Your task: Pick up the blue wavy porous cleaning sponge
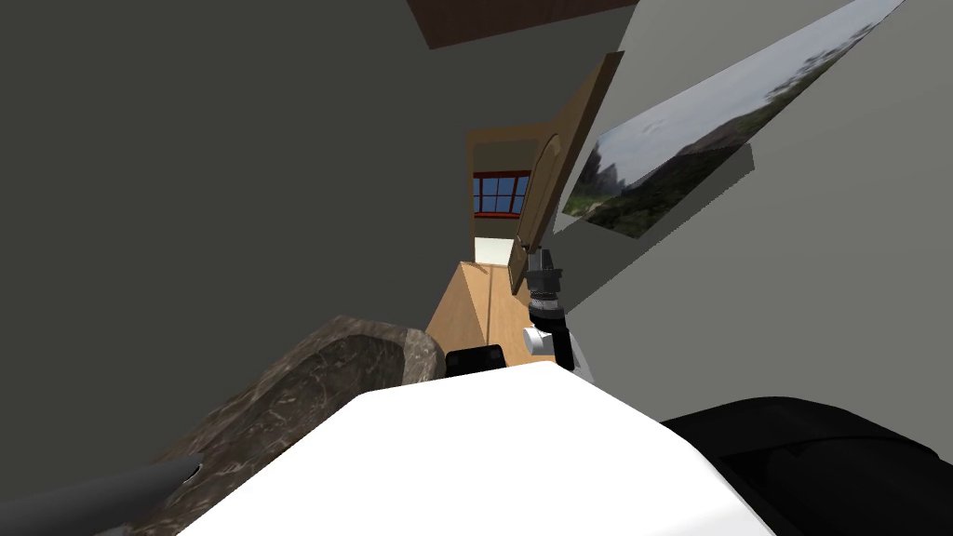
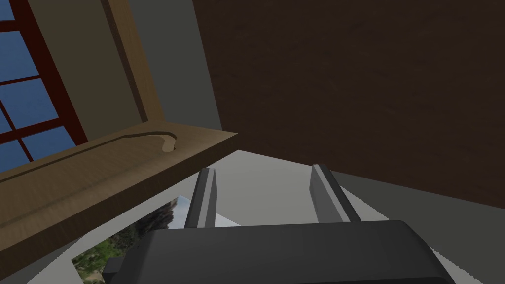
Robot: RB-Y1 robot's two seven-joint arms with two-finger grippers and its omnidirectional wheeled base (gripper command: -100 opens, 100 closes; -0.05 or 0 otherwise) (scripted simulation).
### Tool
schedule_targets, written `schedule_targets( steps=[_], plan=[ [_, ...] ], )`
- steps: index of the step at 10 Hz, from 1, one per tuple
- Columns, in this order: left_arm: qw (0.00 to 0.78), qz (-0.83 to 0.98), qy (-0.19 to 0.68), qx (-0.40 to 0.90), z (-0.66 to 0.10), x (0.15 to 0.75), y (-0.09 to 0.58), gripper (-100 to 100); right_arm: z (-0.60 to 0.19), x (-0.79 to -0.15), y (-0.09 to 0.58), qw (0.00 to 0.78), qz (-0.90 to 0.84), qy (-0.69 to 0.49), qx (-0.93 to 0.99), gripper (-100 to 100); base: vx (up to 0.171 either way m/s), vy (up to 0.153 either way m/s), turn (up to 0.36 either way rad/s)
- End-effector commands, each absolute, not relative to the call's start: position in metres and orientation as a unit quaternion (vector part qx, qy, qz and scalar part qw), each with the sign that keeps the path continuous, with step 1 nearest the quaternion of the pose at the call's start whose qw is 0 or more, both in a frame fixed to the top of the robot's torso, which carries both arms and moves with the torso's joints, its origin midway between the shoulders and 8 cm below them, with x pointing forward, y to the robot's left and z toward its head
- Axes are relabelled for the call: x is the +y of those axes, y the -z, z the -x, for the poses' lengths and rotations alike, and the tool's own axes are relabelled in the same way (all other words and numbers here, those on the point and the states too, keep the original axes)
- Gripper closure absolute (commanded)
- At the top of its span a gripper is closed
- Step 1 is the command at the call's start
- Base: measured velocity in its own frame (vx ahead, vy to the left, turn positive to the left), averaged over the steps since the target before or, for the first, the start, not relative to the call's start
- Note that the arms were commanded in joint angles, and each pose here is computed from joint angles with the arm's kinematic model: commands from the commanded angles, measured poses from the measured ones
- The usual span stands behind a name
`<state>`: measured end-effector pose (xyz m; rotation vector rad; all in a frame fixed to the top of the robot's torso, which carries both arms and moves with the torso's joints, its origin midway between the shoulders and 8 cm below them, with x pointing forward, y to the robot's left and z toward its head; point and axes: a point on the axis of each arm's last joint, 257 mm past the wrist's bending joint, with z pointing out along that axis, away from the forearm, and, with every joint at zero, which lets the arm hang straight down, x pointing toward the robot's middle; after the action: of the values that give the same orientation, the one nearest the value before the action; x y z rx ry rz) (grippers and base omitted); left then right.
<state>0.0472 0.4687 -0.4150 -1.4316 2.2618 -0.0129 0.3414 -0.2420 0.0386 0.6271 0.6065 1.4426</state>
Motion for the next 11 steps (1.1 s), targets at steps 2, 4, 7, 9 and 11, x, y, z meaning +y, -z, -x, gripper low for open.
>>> schedule_targets(
  steps=[2,4,7,9,11],
  plan=[
    [0.231,0.52,0.005,0.822,-0.047,0.469,0.415,100,-0.341,-0.242,-0.039,0.665,-0.278,-0.639,0.269,0,0.001,0.002,-0.005],
    [0.23,0.52,0.004,0.823,-0.046,0.469,0.416,100,-0.341,-0.242,-0.039,0.665,-0.278,-0.639,0.269,0,0.0,0.0,0.0],
    [0.23,0.52,0.004,0.823,-0.047,0.469,0.415,0,-0.341,-0.242,-0.039,0.665,-0.278,-0.639,0.269,0,0.0,0.0,0.0],
    [0.23,0.515,0.006,0.826,-0.049,0.466,0.402,100,-0.341,-0.242,-0.039,0.665,-0.278,-0.639,0.269,0,-0.006,-0.008,0.079],
    [0.23,0.515,0.005,0.825,-0.048,0.466,0.403,0,-0.341,-0.242,-0.039,0.665,-0.278,-0.639,0.269,0,-0.002,-0.003,0.006]
  ],
)
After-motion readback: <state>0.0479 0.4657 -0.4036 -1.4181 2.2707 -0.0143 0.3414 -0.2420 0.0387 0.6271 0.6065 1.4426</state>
